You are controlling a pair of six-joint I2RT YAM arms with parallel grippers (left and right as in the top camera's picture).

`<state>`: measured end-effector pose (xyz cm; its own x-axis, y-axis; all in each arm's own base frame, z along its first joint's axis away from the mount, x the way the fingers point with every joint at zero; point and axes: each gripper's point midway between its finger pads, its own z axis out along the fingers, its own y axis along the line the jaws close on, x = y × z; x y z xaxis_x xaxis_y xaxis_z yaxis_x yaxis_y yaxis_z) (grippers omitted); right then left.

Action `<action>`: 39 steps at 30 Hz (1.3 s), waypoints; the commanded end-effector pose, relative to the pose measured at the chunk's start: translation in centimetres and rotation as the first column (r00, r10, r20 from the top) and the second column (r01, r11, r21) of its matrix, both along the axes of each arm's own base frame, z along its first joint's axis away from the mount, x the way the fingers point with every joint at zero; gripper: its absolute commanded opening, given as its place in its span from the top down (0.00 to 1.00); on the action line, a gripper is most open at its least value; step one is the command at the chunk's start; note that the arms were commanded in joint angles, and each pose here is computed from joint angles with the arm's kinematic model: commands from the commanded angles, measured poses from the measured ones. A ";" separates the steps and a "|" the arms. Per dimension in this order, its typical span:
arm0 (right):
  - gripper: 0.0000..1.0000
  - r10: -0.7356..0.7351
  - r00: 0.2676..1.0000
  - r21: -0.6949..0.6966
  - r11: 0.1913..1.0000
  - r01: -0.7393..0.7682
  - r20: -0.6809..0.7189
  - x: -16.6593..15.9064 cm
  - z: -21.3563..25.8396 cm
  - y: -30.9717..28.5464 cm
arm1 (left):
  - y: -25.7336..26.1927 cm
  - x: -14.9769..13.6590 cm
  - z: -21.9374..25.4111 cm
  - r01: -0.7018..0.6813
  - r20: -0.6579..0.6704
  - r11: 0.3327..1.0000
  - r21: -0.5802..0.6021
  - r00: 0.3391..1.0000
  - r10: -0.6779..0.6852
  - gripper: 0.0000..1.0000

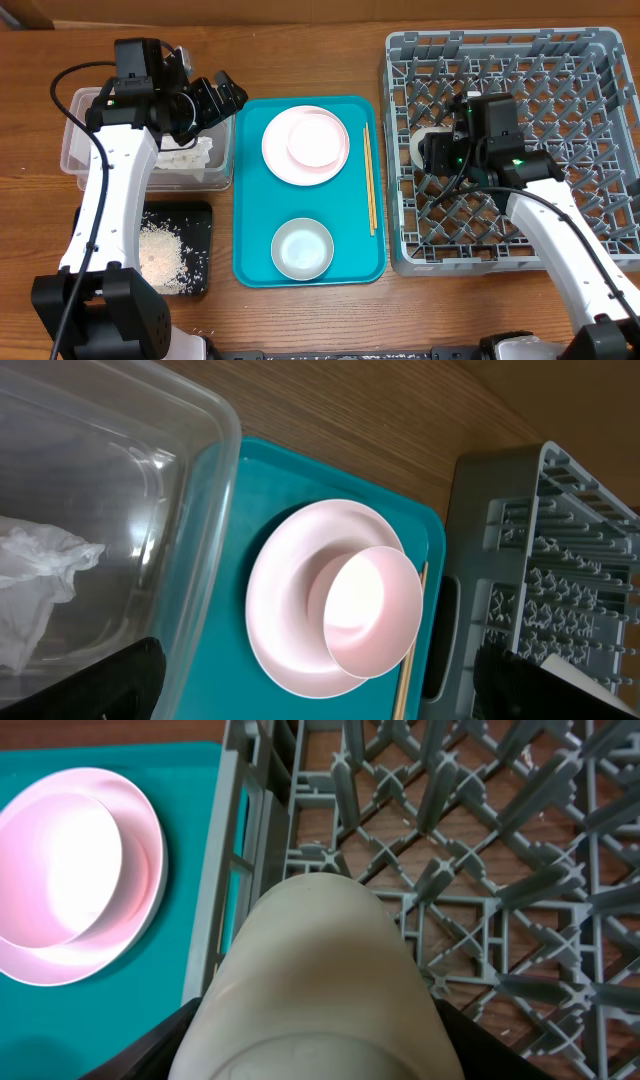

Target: Sort waste into correct bins and load items into the dishwasher

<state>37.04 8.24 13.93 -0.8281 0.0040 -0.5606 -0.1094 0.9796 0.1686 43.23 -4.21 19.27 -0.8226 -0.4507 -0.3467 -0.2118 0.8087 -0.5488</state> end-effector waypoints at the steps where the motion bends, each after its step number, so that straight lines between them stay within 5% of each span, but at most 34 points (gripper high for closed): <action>1: 0.62 0.005 1.000 -0.015 1.000 -0.005 -0.002 0.4 -0.1 0.1 | 0.2 0.4 1.2 -0.003 0.035 1.000 0.020 0.999 0.002 0.00; 7: 0.60 0.005 1.000 -0.020 1.000 -0.006 -0.026 0.3 -0.9 0.1 | 0.2 0.4 1.2 -0.003 0.035 1.000 0.020 0.999 0.002 0.00; 10: 0.50 0.004 1.000 -0.022 1.000 -0.004 -0.028 0.3 -0.9 0.1 | 0.2 0.4 1.2 -0.003 0.035 1.000 0.020 0.999 0.002 0.00; 27: 0.29 0.004 0.999 -0.023 1.000 -0.005 -0.038 0.1 -1.0 0.0 | 0.2 0.4 1.2 -0.003 0.035 1.000 0.020 0.999 0.002 0.00; 39: 0.23 0.004 0.999 -0.025 1.000 -0.005 -0.048 -0.1 -1.2 0.0 | 0.2 0.4 1.2 -0.003 0.035 1.000 0.020 0.999 0.002 0.00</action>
<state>36.48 8.00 12.10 -0.8643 -0.0047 -0.5029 -0.0953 0.9834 0.1546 43.27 -4.01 19.20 -0.8199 -0.4528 -0.3503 -0.2174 0.8123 -0.5412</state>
